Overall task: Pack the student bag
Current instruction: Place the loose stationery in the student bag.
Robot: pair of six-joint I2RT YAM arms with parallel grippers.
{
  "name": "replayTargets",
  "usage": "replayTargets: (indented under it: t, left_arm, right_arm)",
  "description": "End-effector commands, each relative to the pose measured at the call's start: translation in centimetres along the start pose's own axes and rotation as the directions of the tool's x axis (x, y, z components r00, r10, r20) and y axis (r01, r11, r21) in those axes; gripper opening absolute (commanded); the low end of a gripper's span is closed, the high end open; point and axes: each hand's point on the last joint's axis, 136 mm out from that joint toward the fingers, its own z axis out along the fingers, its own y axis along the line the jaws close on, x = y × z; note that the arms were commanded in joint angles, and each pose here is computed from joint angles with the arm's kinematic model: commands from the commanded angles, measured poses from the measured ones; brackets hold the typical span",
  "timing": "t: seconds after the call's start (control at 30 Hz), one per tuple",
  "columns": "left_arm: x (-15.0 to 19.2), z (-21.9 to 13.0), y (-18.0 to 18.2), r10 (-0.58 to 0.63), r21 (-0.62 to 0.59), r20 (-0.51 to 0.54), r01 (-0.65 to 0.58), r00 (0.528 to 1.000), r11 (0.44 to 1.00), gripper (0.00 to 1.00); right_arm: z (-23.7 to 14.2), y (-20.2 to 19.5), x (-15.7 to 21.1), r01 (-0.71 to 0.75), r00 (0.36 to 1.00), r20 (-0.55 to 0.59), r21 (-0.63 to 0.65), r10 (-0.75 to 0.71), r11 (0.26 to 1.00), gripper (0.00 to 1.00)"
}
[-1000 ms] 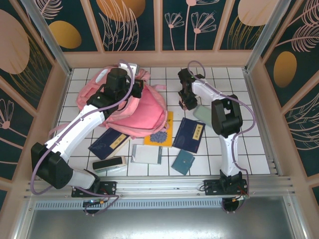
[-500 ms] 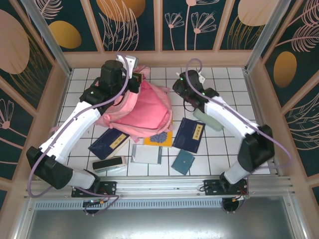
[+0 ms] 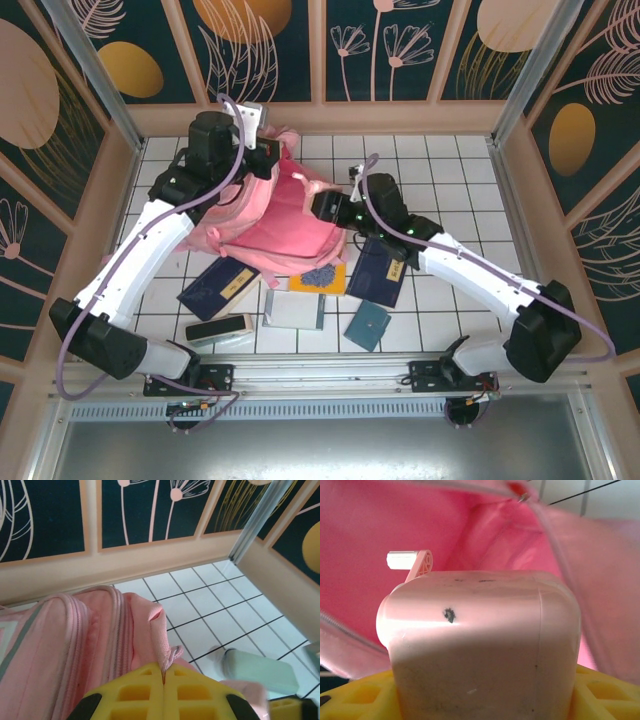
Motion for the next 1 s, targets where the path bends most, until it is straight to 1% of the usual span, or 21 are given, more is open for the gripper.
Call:
replayTargets:
  t: [0.0, 0.07, 0.13, 0.2, 0.27, 0.33, 0.37, 0.4, 0.43, 0.47, 0.5, 0.67, 0.77, 0.83, 0.97]
  left_arm:
    - [-6.3, -2.4, -3.5, -0.01, 0.144, 0.188, -0.018, 0.982, 0.989, 0.0]
    - [-6.6, -2.5, -4.2, -0.014, 0.177, 0.187, -0.02, 0.982, 0.984, 0.0]
    - [-6.9, -2.5, -4.5, -0.017, 0.194, 0.19, -0.021, 0.982, 0.981, 0.0]
    - [-7.3, -2.8, -4.7, -0.018, 0.202, 0.202, -0.024, 0.979, 0.979, 0.0]
    - [-7.6, -3.0, -5.0, -0.018, 0.217, 0.208, -0.028, 0.978, 0.976, 0.0]
    - [-7.9, -3.1, -5.3, -0.021, 0.227, 0.21, -0.028, 0.977, 0.974, 0.0]
    - [-8.0, -3.1, -5.4, -0.023, 0.233, 0.211, -0.028, 0.977, 0.972, 0.0]
    - [-8.1, -3.2, -5.5, -0.025, 0.236, 0.213, -0.027, 0.977, 0.971, 0.0]
    - [-8.1, -3.1, -5.5, -0.027, 0.238, 0.213, -0.025, 0.977, 0.971, 0.0]
    - [-8.2, -3.1, -5.5, -0.025, 0.234, 0.214, -0.027, 0.977, 0.972, 0.0]
    - [-8.2, -3.1, -5.4, -0.024, 0.23, 0.215, -0.027, 0.976, 0.973, 0.0]
    - [-8.4, -3.1, -5.0, -0.012, 0.204, 0.221, -0.034, 0.975, 0.978, 0.0]
    - [-8.2, -2.9, -4.5, -0.007, 0.185, 0.22, -0.035, 0.975, 0.982, 0.0]
    - [-8.0, -2.7, -3.8, -0.008, 0.163, 0.215, -0.028, 0.977, 0.986, 0.0]
    - [-7.5, -2.0, -3.0, -0.014, 0.141, 0.201, -0.015, 0.98, 0.99, 0.0]
  right_arm:
    - [2.6, 3.6, -0.5, 0.009, 1.0, -0.002, -0.151, -0.009, 0.989, 0.3]
    - [4.9, 3.8, -0.5, -0.018, 0.999, -0.031, -0.154, 0.013, 0.988, 0.31]
    - [7.9, 3.8, -0.8, -0.07, 0.996, -0.062, -0.13, 0.062, 0.989, 0.33]
    - [10.6, 4.1, -1.1, -0.113, 0.992, -0.078, -0.133, 0.104, 0.985, 0.36]
    - [13.5, 3.5, -1.7, -0.151, 0.987, -0.069, -0.088, 0.145, 0.985, 0.4]
    - [16.7, 2.2, -1.9, -0.201, 0.977, -0.07, -0.01, 0.2, 0.98, 0.44]
    - [17.9, 2.1, -2.0, -0.21, 0.975, -0.074, -0.006, 0.209, 0.978, 0.54]
    - [19.2, 1.9, -2.0, -0.217, 0.973, -0.077, 0.003, 0.217, 0.976, 0.73]
    - [20.2, 1.7, -1.9, -0.223, 0.971, -0.08, 0.02, 0.224, 0.975, 0.86]
    - [20.9, 1.6, -1.7, -0.225, 0.97, -0.084, 0.025, 0.226, 0.974, 0.94]
    - [21.3, 1.8, -1.8, -0.222, 0.971, -0.08, 0.019, 0.223, 0.975, 0.98]
    - [20.2, 1.9, -2.6, -0.182, 0.982, -0.045, -0.009, 0.181, 0.983, 0.99]
    - [18.3, 2.9, -3.3, -0.105, 0.994, -0.034, -0.057, 0.103, 0.993, 0.99]
    - [16.0, 4.3, -3.8, -0.012, 1.0, 0.0, -0.109, 0.012, 0.994, 0.99]
    - [10.1, 4.2, -5.6, 0.103, 0.986, 0.138, -0.066, -0.093, 0.992, 0.99]
